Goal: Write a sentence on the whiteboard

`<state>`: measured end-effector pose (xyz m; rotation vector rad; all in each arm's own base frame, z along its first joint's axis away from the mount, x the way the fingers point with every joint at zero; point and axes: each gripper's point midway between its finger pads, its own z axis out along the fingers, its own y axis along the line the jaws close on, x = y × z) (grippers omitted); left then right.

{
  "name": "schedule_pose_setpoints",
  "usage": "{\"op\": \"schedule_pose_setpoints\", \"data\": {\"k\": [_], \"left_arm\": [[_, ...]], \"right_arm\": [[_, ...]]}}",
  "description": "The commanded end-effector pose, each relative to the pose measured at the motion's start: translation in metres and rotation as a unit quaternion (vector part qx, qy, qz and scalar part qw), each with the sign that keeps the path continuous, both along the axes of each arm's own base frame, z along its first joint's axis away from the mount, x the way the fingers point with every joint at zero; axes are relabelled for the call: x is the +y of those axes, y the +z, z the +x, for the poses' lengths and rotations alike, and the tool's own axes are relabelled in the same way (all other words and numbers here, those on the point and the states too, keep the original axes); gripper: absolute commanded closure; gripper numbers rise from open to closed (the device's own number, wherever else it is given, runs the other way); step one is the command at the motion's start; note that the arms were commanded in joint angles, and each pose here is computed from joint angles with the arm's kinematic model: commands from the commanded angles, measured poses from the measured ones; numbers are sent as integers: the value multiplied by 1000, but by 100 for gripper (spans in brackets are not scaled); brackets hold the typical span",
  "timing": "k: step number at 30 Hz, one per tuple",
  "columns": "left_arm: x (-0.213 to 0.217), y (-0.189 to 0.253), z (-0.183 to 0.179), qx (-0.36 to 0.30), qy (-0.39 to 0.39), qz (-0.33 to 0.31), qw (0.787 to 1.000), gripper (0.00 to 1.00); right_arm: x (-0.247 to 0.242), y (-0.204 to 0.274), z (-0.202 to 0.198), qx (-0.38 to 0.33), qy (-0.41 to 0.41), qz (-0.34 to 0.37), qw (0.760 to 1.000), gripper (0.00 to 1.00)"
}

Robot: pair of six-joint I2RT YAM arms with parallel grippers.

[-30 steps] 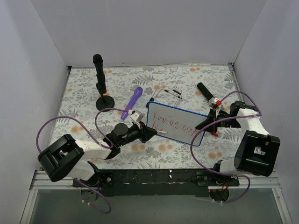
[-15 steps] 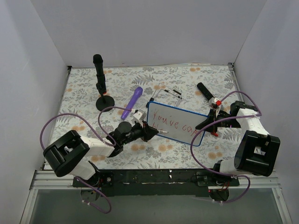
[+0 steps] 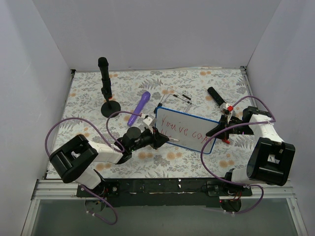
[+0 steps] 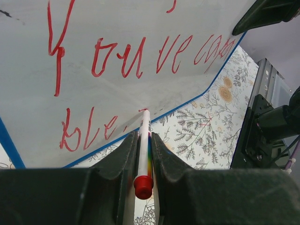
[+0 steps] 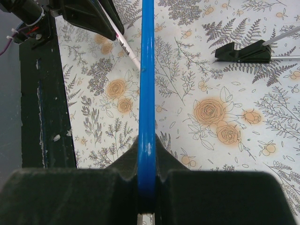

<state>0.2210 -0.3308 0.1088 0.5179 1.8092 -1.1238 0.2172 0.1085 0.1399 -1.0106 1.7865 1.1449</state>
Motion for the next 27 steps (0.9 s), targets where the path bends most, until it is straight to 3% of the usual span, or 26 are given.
{"op": "schedule_pose_setpoints", "data": {"k": [1, 27], "left_arm": [[-8, 20, 9, -25, 2, -22, 999, 100], [6, 41, -27, -35, -49, -50, 997, 100]], "right_arm": [[-2, -5, -5, 3, 5, -17, 1000, 99], [-1, -6, -4, 11, 11, -8, 1000, 99]]}}
